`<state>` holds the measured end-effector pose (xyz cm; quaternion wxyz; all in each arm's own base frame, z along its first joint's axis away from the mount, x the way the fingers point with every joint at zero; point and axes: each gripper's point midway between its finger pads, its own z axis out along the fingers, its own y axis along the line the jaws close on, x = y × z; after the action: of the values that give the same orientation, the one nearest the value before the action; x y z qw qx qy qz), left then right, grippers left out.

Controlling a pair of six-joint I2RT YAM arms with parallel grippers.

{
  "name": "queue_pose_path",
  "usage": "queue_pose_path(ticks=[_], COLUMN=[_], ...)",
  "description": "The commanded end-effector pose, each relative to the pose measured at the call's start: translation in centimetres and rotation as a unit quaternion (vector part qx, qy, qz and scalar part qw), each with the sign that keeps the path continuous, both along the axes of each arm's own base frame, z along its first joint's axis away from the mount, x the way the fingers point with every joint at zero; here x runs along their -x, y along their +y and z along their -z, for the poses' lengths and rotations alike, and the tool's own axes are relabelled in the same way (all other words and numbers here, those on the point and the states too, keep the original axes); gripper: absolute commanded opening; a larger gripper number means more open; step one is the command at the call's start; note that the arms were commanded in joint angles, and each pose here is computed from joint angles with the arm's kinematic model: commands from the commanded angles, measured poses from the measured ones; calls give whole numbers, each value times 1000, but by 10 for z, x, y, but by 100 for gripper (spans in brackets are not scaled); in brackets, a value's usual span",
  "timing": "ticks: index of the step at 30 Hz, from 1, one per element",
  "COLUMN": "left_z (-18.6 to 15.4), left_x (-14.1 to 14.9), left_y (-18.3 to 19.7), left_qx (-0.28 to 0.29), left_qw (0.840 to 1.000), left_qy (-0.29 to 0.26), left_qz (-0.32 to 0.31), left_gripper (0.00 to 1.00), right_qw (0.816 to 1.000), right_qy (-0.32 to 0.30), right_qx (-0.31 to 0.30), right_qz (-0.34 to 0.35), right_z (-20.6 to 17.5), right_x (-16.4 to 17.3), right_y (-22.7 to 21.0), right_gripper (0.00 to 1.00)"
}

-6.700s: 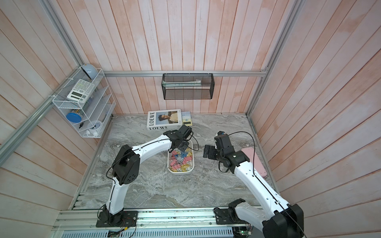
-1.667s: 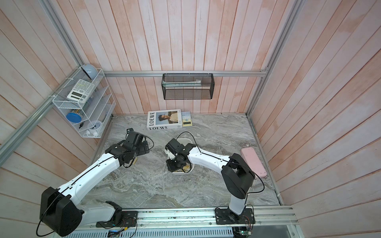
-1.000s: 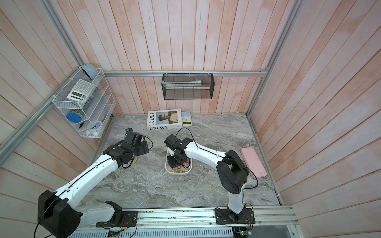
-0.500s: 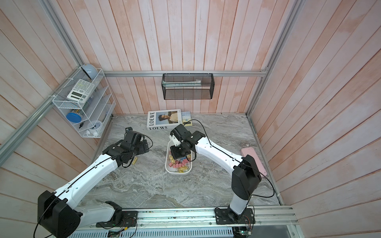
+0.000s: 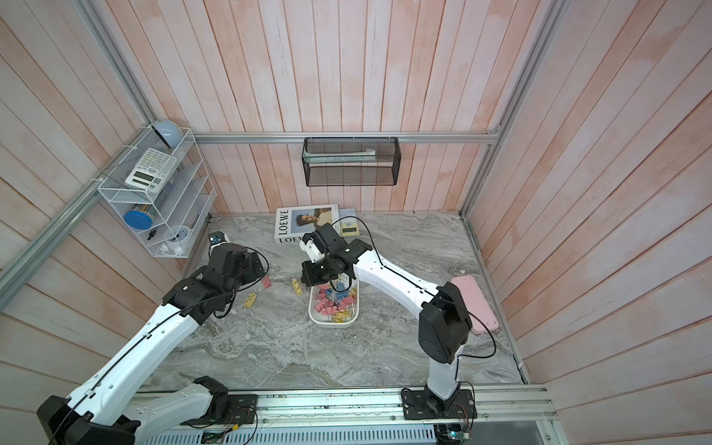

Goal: Take out the binder clips from the storage box
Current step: Place the binder clip at the center of the board.

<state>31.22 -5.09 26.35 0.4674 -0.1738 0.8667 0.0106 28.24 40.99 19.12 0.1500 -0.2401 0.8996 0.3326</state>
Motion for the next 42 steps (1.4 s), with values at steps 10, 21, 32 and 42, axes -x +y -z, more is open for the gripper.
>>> queue_pose_path(ticks=[10,21,32,42], left_z=[10,25,41,51], left_x=[23,-3,-24,-23], left_y=[21,1,-26,-35], left_qx=[-19,-14,-1,9], left_qw=[999,1000,997,994], left_qy=[21,24,61,83], left_qz=[-26,4,47,69], left_gripper=[100,100,100,100], right_qw=[999,979,945,930], right_qy=[1,-5,9,46], right_qx=[-17,5,13,69], right_qz=[47,203,327,358], right_z=[3,4,36,85], right_x=[-25,-45,-54,-71], right_y=[-2,-144,-248,-269], right_gripper=[0,0,0,0])
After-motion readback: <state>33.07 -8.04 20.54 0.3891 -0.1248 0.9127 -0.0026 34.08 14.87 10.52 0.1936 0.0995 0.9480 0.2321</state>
